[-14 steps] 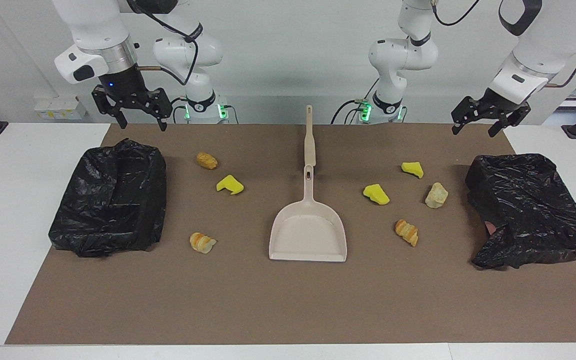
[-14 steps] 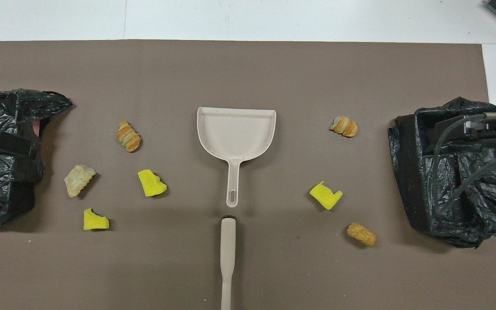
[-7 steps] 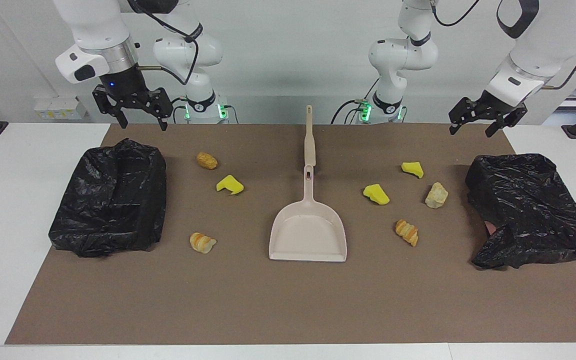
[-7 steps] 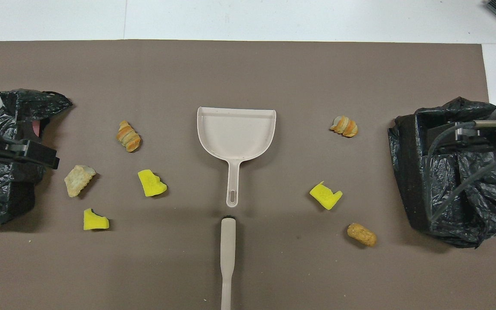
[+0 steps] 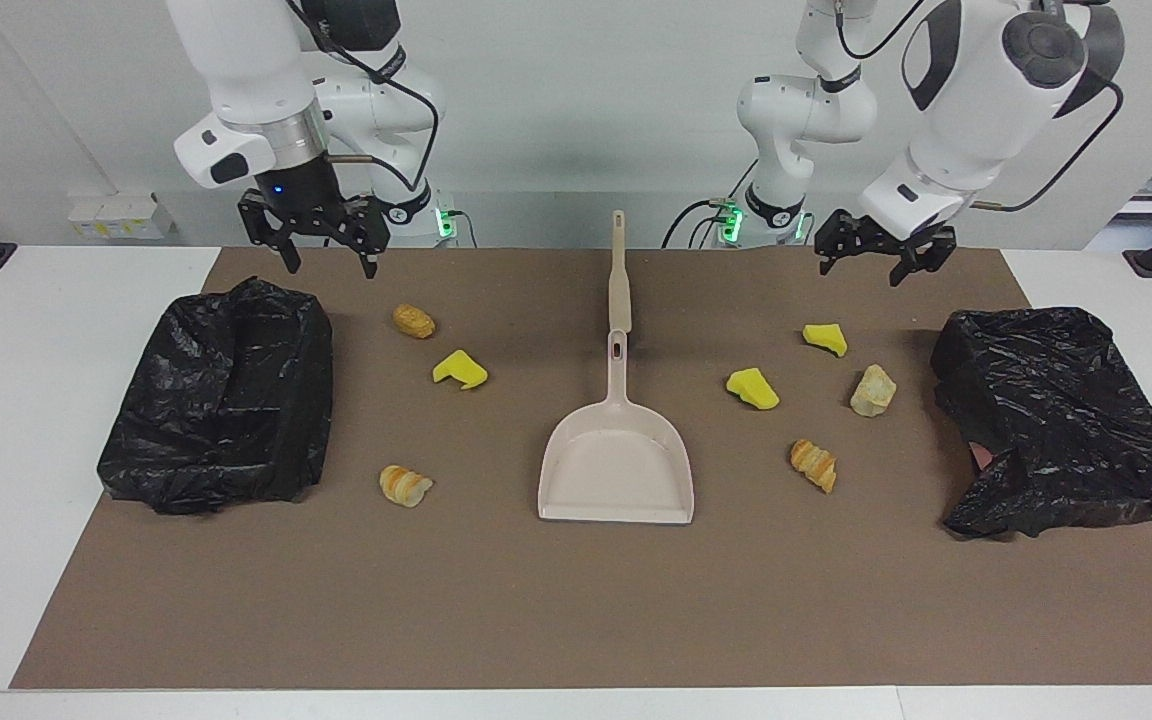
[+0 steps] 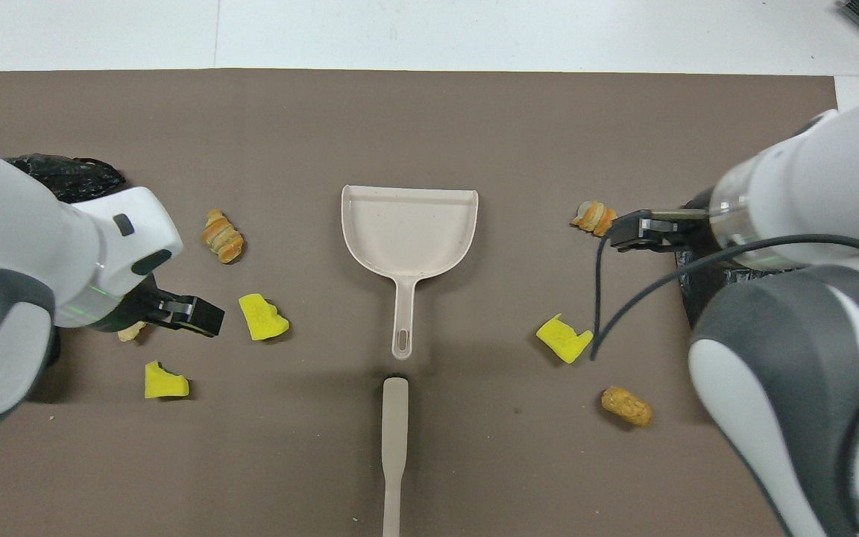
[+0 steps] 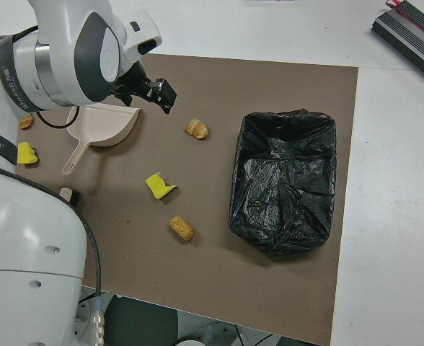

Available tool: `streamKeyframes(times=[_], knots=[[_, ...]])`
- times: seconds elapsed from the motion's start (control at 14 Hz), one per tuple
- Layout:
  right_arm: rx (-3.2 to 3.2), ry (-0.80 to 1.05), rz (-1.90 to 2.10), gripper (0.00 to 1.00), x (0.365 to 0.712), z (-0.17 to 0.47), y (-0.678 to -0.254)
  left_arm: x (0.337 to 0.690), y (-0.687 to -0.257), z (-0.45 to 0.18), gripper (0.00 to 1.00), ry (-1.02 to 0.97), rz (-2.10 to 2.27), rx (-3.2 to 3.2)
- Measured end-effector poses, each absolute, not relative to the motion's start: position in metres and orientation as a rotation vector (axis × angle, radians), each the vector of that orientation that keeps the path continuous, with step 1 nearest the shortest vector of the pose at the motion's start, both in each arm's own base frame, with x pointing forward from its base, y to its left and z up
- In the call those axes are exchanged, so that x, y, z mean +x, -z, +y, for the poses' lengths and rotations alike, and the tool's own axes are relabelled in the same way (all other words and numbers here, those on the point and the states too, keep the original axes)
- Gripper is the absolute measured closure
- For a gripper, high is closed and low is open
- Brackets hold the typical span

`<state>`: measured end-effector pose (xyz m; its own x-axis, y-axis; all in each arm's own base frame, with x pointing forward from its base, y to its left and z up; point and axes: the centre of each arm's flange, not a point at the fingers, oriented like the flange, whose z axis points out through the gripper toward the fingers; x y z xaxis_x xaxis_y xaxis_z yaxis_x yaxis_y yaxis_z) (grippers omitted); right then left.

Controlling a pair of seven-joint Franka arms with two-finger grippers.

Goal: Sweep and dump trash in bin

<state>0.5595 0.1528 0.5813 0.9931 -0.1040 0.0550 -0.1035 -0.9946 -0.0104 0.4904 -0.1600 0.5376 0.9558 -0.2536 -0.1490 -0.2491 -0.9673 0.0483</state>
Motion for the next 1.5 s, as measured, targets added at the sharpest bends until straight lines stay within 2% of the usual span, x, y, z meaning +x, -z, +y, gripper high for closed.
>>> streamKeyframes(times=[0.36, 0.86, 1.14, 1.43, 1.5], knots=[[-3.114, 0.067, 0.152, 0.00, 0.574, 0.260, -0.494, 0.444, -0.477, -0.203, 0.00, 0.270, -0.479, 3.049], [-3.118, -0.027, 0.085, 0.00, 0.553, 0.369, -0.393, 0.368, -0.381, -0.256, 0.00, 0.232, -0.604, 3.029], [-3.082, -0.102, 0.070, 0.00, 0.541, 0.398, -0.362, 0.331, -0.353, -0.280, 0.00, 0.207, -0.596, 3.042], [-3.069, -0.121, 0.025, 0.00, 0.528, 0.418, -0.355, 0.314, -0.350, -0.288, 0.00, 0.112, -0.557, 3.027], [-3.070, -0.125, 0.019, 0.04, 0.527, 0.420, -0.354, 0.309, -0.352, -0.292, 0.00, 0.108, -0.549, 3.027]])
